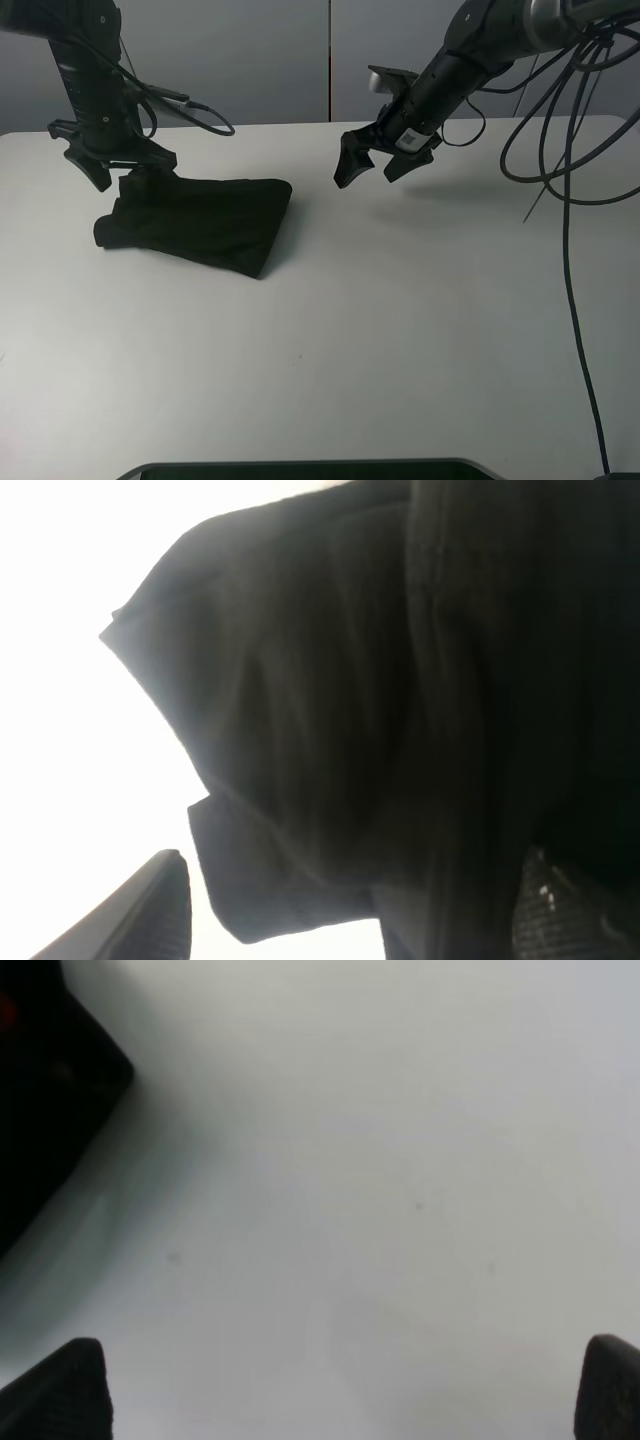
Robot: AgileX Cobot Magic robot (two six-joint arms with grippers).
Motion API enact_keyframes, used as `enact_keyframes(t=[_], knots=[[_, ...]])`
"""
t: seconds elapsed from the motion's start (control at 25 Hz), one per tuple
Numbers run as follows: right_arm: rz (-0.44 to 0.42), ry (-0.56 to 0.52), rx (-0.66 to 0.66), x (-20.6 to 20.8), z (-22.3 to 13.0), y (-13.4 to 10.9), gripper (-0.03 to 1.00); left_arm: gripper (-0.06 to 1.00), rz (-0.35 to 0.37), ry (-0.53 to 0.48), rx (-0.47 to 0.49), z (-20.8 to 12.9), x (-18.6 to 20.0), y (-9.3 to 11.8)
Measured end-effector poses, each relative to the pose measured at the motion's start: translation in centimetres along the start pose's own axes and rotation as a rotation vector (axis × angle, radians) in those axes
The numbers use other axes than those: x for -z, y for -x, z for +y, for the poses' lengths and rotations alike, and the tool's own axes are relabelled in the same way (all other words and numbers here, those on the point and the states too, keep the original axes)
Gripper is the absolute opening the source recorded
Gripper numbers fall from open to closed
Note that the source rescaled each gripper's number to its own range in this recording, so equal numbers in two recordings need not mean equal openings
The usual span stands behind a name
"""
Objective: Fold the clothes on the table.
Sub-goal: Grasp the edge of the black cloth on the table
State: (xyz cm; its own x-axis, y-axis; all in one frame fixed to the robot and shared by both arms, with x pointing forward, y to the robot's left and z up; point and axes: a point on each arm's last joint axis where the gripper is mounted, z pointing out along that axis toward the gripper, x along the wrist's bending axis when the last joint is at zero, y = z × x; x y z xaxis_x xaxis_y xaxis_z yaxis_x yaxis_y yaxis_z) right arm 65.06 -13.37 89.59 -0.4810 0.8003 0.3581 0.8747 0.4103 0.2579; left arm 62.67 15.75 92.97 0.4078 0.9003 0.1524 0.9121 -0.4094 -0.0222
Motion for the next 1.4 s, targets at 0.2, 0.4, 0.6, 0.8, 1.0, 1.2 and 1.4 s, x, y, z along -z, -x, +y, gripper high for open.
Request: enact_keyframes(t=[0.2,0.4,0.6,0.8,1.0,1.2,1.4], knots=[[-0.015,0.004,-0.003,0.4,0.1,0.0,1.00,0.84,-0.036,0.004,-0.003,0.4,-1.2,0.5],[-0.026,0.054,0.019,2.6,0.6,-0.9,1.00,0.84,-0.045,-0.040,-0.010,0.6,-3.3,0.9],[-0.076,0.112,0.062,6.1,1.0,-2.0,1.00,0.84,-0.074,-0.033,0.006,0.7,-3.6,1.2],[-0.162,0.168,0.114,10.1,1.1,-3.1,1.00,0.84,-0.111,-0.033,0.016,0.8,-4.0,2.0],[-0.194,0.194,0.130,12.5,0.8,-3.9,1.00,0.84,-0.114,-0.011,-0.048,1.1,-4.1,4.8],[-0.272,0.163,0.123,14.1,0.1,-4.0,1.00,0.84,-0.179,0.035,-0.050,1.3,-3.4,6.3],[-0.341,0.153,0.118,16.3,-0.6,-4.3,1.00,0.84,-0.192,0.122,-0.060,1.2,0.3,5.8]])
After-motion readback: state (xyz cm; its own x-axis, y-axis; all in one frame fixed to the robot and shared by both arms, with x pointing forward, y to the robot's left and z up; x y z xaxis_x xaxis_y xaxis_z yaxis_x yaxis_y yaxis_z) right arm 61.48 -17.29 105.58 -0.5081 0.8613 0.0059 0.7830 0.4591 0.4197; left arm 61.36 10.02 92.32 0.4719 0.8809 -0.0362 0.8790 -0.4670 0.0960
